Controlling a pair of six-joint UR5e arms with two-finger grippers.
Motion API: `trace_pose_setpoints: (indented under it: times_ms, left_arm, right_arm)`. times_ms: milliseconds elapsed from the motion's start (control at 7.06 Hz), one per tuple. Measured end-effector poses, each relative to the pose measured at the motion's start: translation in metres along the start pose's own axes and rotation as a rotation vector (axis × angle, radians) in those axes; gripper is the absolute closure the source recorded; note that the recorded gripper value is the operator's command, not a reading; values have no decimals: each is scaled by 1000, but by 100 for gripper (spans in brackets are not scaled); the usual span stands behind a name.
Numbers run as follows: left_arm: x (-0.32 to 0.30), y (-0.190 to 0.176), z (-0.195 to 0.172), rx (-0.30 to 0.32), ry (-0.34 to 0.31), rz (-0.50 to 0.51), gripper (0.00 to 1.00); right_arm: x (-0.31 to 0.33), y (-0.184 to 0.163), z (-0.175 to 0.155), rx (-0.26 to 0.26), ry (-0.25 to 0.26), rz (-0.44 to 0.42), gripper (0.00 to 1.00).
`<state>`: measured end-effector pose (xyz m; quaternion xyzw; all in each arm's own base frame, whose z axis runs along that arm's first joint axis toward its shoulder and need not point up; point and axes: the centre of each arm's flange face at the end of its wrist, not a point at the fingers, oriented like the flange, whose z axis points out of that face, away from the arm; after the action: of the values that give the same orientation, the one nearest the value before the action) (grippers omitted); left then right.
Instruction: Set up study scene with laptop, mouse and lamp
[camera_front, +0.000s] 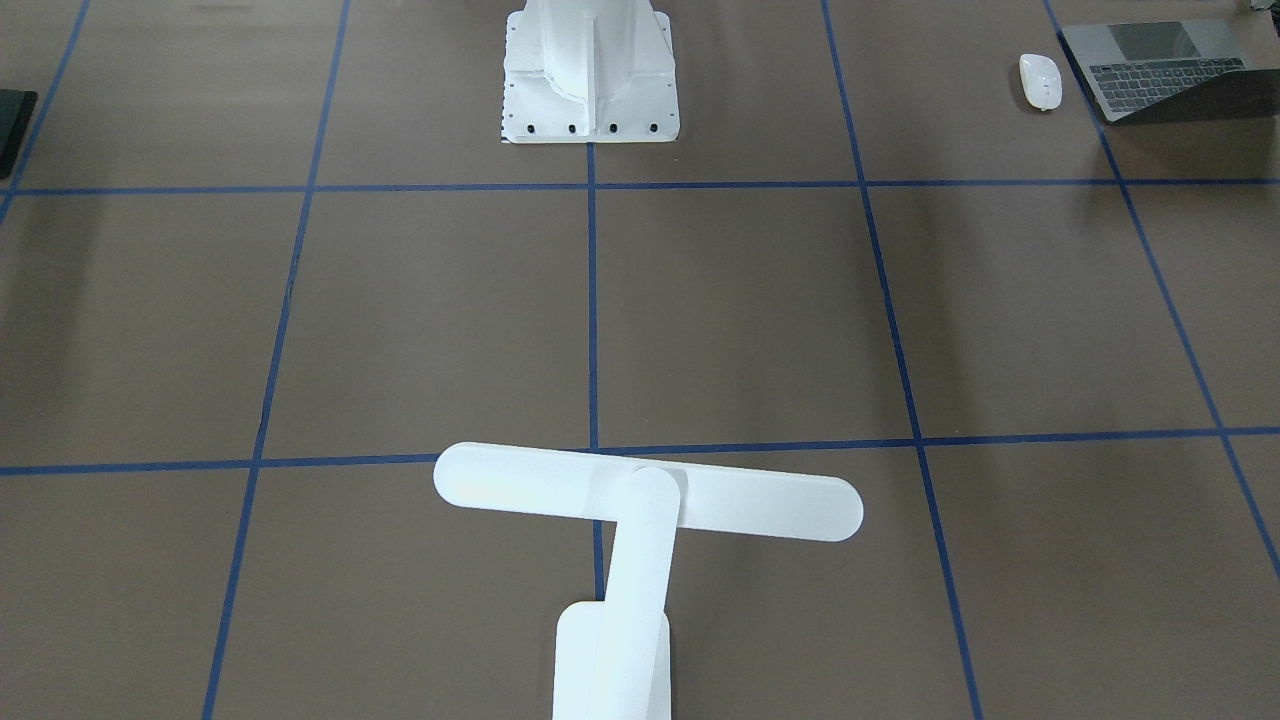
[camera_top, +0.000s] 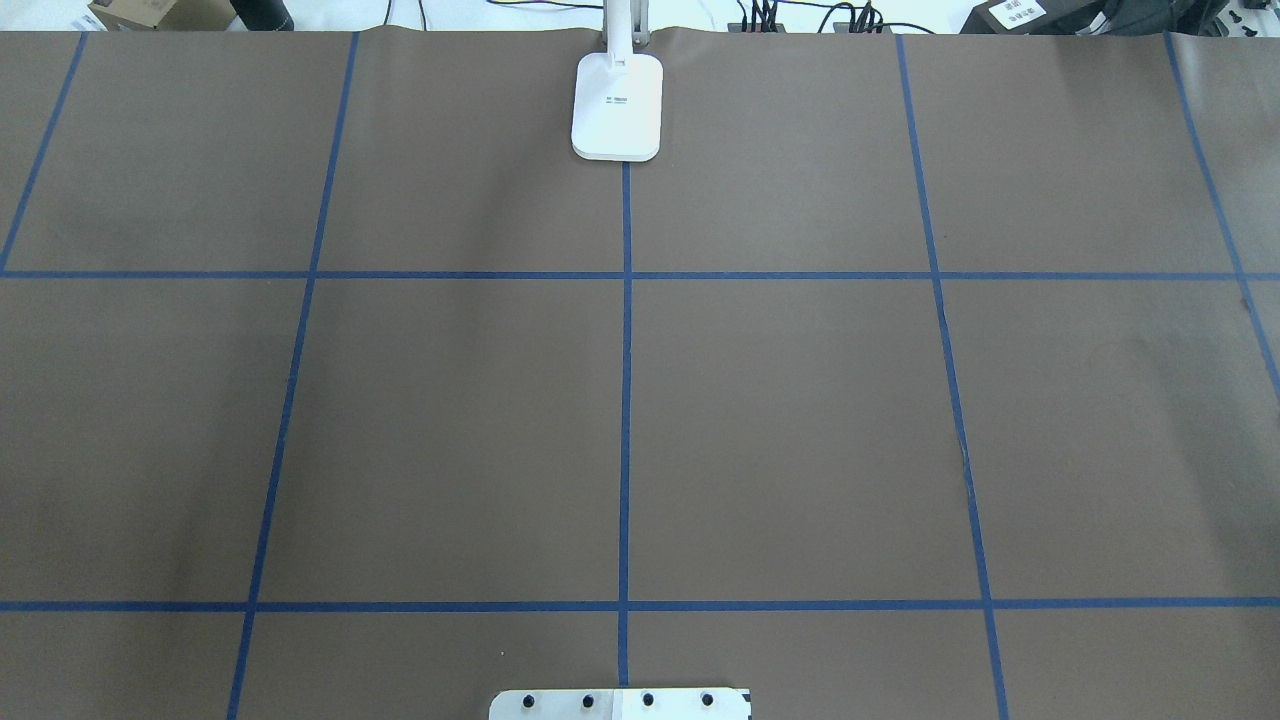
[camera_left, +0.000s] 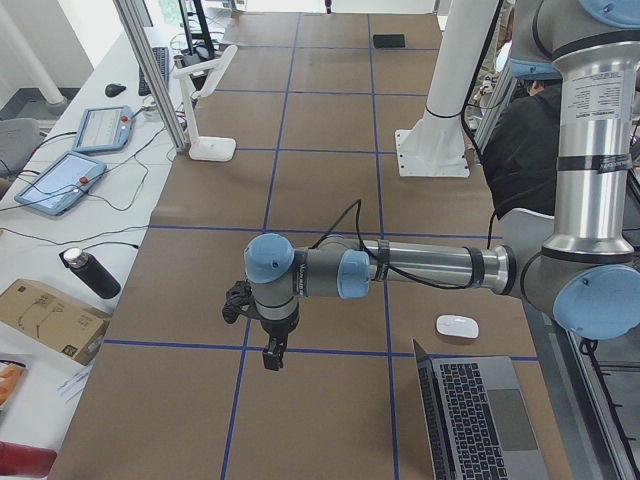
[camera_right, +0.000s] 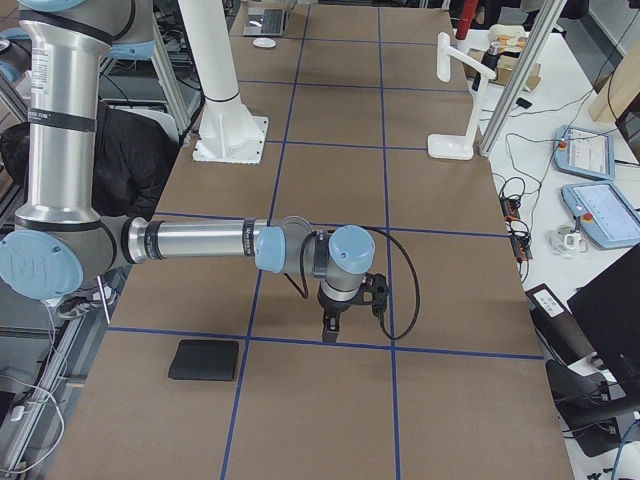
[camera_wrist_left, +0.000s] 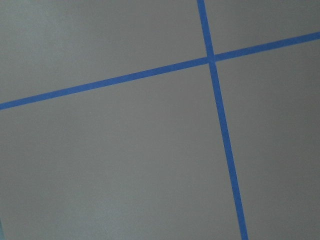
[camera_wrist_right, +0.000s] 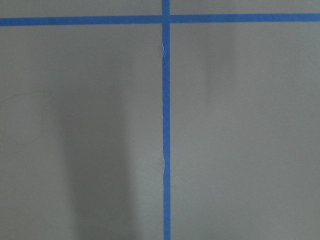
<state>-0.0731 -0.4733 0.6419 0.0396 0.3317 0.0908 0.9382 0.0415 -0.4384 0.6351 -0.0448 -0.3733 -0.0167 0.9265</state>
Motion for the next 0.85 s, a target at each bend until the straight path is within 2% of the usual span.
trace_pose_setpoints:
  times_ms: [283,567,850]
  left_arm:
    - [0,-1,-3,6,-3,-15,0]
    - [-6,4,-6,7,-3,-40,0]
    - [-37,25,-24,8,-1,-157,0]
  right_arm:
    - [-8,-13,-9,19,7,-19,0]
    - [-6,-15,-8,17,10,-18,0]
    - [-8,-14,-9,19,3,-16,0]
